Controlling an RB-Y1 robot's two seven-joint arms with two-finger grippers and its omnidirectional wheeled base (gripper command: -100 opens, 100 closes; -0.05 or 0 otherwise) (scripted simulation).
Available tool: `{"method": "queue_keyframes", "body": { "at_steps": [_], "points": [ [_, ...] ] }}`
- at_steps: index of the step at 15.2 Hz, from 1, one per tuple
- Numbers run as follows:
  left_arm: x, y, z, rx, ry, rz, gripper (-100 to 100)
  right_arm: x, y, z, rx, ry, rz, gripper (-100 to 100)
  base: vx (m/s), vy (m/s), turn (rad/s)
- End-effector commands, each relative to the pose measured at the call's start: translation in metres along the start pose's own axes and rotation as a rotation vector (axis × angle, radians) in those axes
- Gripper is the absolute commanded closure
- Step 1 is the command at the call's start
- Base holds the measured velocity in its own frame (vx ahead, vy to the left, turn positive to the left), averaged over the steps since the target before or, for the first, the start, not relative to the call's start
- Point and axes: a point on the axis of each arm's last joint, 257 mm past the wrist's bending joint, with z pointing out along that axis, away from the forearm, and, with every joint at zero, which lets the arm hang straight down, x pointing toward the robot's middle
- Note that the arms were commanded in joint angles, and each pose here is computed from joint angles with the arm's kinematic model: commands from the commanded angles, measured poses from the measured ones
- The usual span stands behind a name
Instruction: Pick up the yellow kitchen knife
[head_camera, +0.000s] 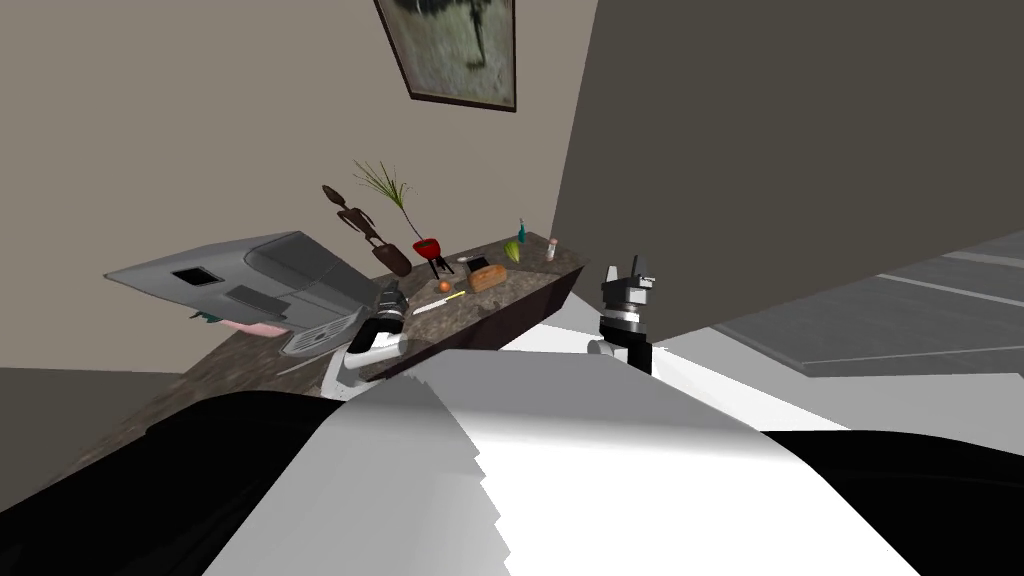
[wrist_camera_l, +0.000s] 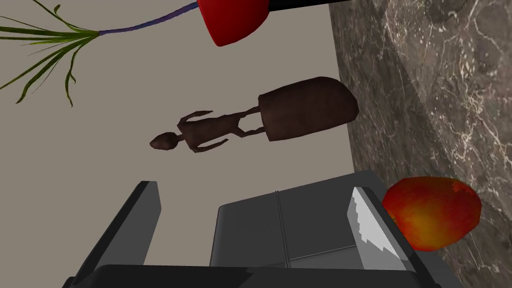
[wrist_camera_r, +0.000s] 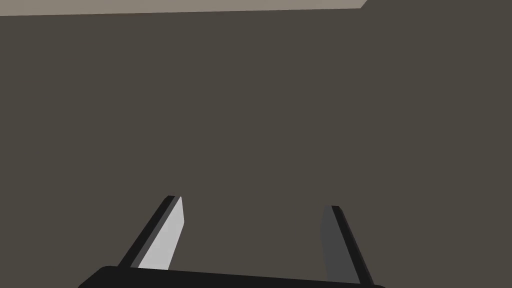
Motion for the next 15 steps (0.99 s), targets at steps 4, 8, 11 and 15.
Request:
{"method": "queue_keyframes", "body": {
  "at_steps": [4,8,11,15],
  "points": [
    [-0.024,0.027,0.000,-0.097,-0.042,-0.014,-100,0.000,0.000,0.000,0.000,0.000,0.000,0,0.027,-0.029,-0.098],
    [-0.055,0.062,-0.005,-0.216,-0.105,-0.042,-100,0.000,0.000,0.000,0.000,0.000,0.000,0,0.039,-0.037,-0.170],
    [-0.069,0.078,-0.009,-0.273,-0.136,-0.060,-100,0.000,0.000,0.000,0.000,0.000,0.000,0,0.032,-0.032,-0.090],
    [-0.096,0.107,-0.020,-0.369,-0.197,-0.099,-100,0.000,0.000,0.000,0.000,0.000,0.000,0,0.037,-0.033,-0.121]
  ]
}}
